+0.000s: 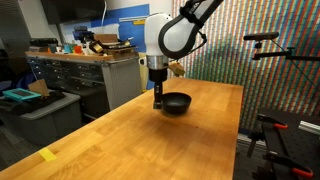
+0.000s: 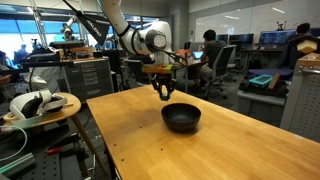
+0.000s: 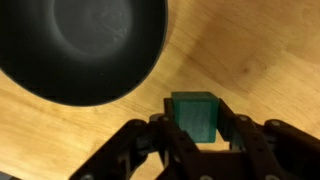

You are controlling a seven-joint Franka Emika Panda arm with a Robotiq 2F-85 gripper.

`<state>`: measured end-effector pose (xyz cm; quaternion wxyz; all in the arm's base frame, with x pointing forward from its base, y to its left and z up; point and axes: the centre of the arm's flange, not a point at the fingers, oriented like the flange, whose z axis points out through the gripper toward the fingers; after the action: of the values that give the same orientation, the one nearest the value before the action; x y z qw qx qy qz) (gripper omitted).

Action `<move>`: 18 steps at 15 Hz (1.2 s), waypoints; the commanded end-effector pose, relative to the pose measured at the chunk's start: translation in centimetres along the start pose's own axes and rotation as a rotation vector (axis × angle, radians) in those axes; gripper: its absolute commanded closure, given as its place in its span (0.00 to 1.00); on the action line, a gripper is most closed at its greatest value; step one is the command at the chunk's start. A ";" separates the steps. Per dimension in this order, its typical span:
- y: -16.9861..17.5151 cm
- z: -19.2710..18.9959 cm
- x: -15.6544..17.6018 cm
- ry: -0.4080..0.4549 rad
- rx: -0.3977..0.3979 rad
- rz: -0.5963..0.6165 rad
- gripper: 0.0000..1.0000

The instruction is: Put the green block in the black bowl

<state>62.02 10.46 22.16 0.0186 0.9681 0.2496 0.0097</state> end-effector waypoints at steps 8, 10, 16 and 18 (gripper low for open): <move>8.1 -3.3 -2.4 0.052 -0.094 0.401 0.82; 9.9 -2.0 -2.9 0.031 -0.117 0.465 0.82; 12.3 2.2 -4.0 -0.052 -0.126 0.570 0.82; 12.3 3.5 -4.0 -0.073 -0.125 0.576 0.82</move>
<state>63.11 -2.29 20.38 0.0760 0.9968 -0.0241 0.0036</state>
